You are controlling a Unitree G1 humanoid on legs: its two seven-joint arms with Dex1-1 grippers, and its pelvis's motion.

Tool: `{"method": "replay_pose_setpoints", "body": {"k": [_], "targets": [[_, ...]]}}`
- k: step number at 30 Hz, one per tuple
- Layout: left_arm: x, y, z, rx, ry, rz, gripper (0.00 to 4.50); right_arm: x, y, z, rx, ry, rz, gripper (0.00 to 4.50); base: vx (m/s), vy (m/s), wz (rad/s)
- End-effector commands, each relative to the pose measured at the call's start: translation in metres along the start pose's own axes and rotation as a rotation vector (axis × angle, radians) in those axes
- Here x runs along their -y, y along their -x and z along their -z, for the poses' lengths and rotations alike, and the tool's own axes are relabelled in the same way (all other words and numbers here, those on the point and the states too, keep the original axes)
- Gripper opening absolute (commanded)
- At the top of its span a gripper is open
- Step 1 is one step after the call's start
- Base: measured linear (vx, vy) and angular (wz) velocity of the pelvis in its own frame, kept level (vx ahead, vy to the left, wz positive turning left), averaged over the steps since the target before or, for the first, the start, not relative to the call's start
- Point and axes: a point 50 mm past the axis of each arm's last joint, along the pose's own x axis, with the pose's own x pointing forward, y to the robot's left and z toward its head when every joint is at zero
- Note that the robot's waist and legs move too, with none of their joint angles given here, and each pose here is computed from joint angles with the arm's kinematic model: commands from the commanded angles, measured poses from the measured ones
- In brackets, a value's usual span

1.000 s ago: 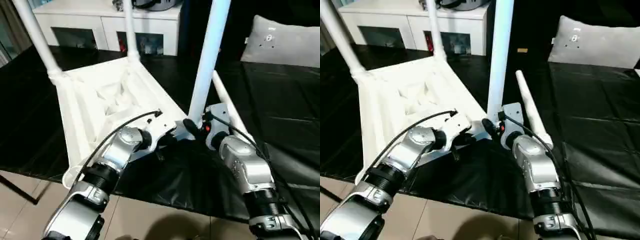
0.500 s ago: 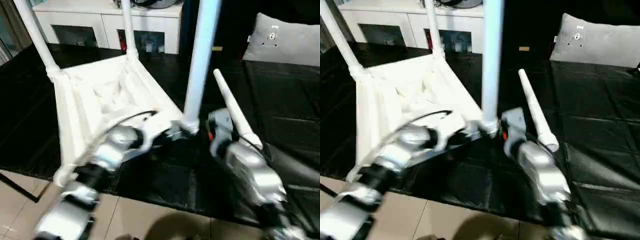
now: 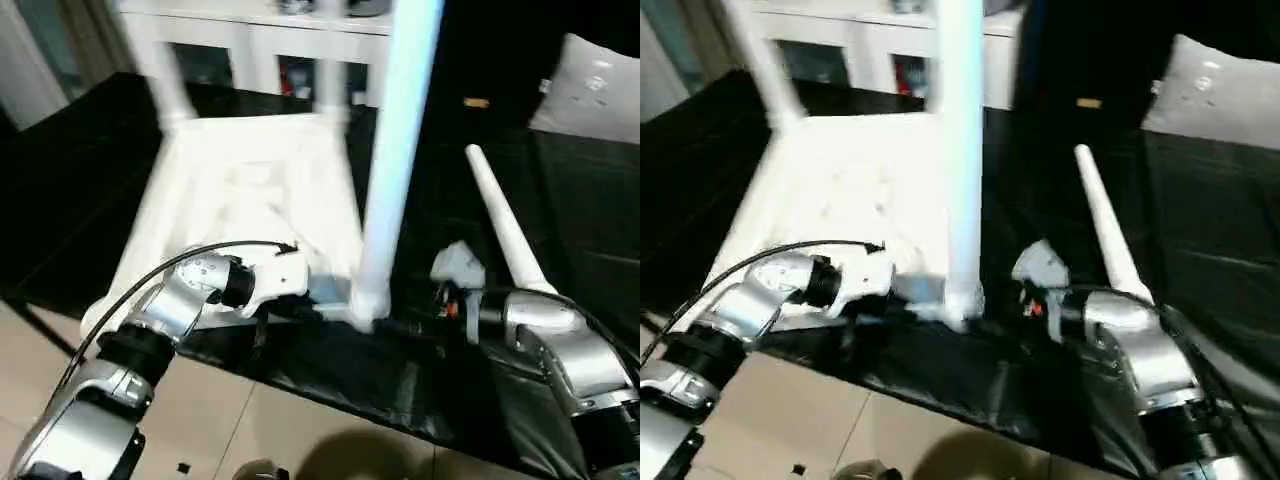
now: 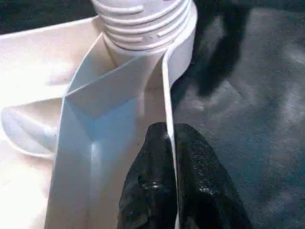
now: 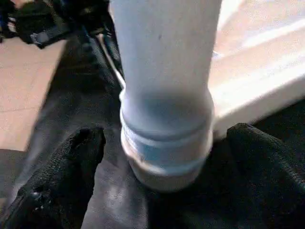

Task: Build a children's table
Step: Rotate leg to tighten

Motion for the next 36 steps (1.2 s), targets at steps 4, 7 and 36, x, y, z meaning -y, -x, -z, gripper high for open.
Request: {"method": "replay_pose_setpoints", "body": {"k": [4,7,36], "targets": [[-0.001,-0.005,-0.015,-0.005,-0.114,0.088,0.00,-0.002,-0.005,-0.009,0.023,0.009,-0.052,3.87,0.000,0.000,0.00],[0.000,-0.005,-0.015,-0.002,-0.129,0.101,0.00,-0.002,-0.006,-0.009,0.023,0.011,-0.060,3.64,0.000,0.000,0.00],[-0.024,-0.031,-0.037,0.095,0.298,-0.453,0.00,0.007,-0.073,-0.009,0.068,-0.285,0.479,2.72,0.000,0.000,0.00]]}}
